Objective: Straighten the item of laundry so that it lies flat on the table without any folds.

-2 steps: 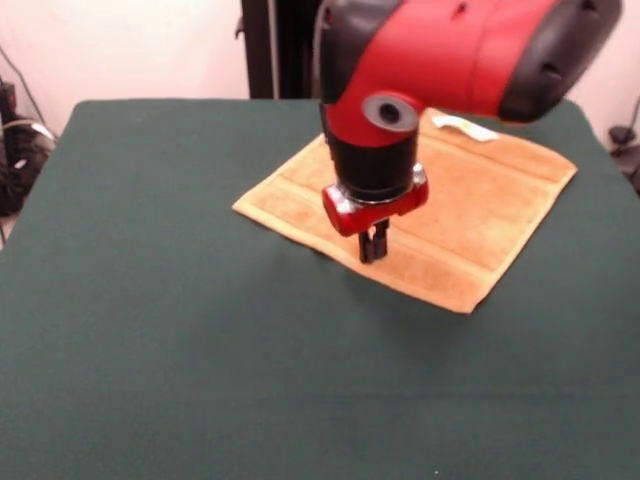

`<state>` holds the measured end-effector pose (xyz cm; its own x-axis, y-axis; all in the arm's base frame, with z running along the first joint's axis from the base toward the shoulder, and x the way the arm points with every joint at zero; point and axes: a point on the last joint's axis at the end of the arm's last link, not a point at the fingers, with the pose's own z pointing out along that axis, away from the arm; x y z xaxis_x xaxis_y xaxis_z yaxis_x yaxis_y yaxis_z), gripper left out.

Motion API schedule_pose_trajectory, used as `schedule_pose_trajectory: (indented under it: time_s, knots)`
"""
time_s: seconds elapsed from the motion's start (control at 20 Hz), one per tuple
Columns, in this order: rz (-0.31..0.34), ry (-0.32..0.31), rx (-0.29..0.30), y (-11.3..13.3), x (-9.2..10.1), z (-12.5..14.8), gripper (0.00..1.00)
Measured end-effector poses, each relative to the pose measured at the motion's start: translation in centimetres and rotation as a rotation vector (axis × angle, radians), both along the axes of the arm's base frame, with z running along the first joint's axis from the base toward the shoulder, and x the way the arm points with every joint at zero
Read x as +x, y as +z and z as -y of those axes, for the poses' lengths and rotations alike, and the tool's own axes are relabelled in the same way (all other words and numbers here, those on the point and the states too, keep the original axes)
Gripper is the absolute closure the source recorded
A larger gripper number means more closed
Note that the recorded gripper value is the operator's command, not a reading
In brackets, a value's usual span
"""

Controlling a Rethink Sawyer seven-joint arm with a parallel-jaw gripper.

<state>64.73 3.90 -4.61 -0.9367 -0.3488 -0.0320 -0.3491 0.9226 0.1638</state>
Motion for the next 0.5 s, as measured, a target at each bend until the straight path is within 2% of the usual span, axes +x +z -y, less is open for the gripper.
schedule_pose_trajectory:
  time_s: [0.1, 0.25, 0.5]
  knots:
    - [0.07, -0.041, 0.042, -0.1, 0.9, 0.8, 1.0]
    - [0.133, -0.061, 0.055, -0.2, 1.7, 1.4, 1.0]
    - [0.232, -0.074, 0.037, -0.4, 3.0, 1.6, 1.0]
